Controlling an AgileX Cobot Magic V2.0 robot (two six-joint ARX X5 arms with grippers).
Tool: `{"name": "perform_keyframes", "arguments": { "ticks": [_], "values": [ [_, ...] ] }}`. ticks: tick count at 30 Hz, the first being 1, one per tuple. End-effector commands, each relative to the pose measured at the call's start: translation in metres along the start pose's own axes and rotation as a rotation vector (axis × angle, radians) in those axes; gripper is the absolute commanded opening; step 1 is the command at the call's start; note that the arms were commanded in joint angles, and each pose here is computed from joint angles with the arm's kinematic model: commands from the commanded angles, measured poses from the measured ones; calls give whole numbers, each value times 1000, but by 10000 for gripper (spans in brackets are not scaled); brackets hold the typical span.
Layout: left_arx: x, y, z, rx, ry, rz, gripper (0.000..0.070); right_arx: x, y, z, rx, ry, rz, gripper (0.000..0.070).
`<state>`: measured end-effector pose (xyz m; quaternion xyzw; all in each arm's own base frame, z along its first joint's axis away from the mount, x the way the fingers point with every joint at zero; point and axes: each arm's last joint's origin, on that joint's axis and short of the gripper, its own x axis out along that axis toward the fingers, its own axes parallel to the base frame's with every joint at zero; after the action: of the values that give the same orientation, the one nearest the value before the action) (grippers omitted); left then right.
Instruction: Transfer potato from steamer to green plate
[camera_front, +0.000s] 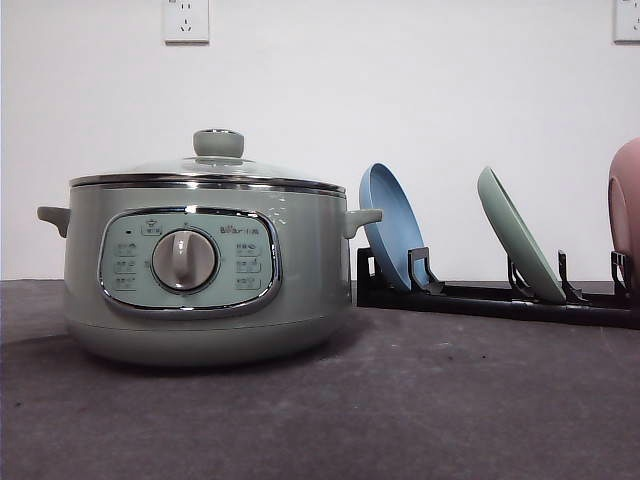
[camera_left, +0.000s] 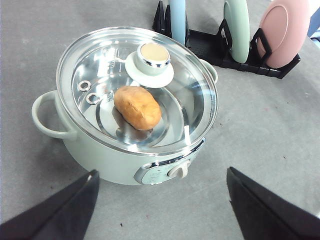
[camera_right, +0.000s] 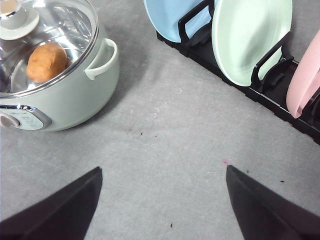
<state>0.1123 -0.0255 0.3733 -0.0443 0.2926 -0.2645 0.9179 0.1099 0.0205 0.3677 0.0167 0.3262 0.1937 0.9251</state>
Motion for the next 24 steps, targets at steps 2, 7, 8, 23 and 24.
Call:
{"name": "perform_keyframes", "arguments": {
  "ticks": [2, 7, 8, 23, 24],
  "values": [
    [-4, -2, 6, 20, -27, -4, 521, -3, 1, 5, 5, -28, 1, 498],
    [-4, -2, 6, 19, -27, -5, 519, -3, 0, 17, 25, -121, 1, 498],
    [-4, -2, 6, 20, -27, -5, 519, -2, 0, 21, 36, -135, 2, 497],
    [-4, -2, 6, 19, -26, -4, 519, 63, -23, 119, 92, -98, 4, 497],
    [-4, -2, 6, 20, -26, -4, 519, 70, -25, 125, 92, -96, 4, 497]
  ]
}}
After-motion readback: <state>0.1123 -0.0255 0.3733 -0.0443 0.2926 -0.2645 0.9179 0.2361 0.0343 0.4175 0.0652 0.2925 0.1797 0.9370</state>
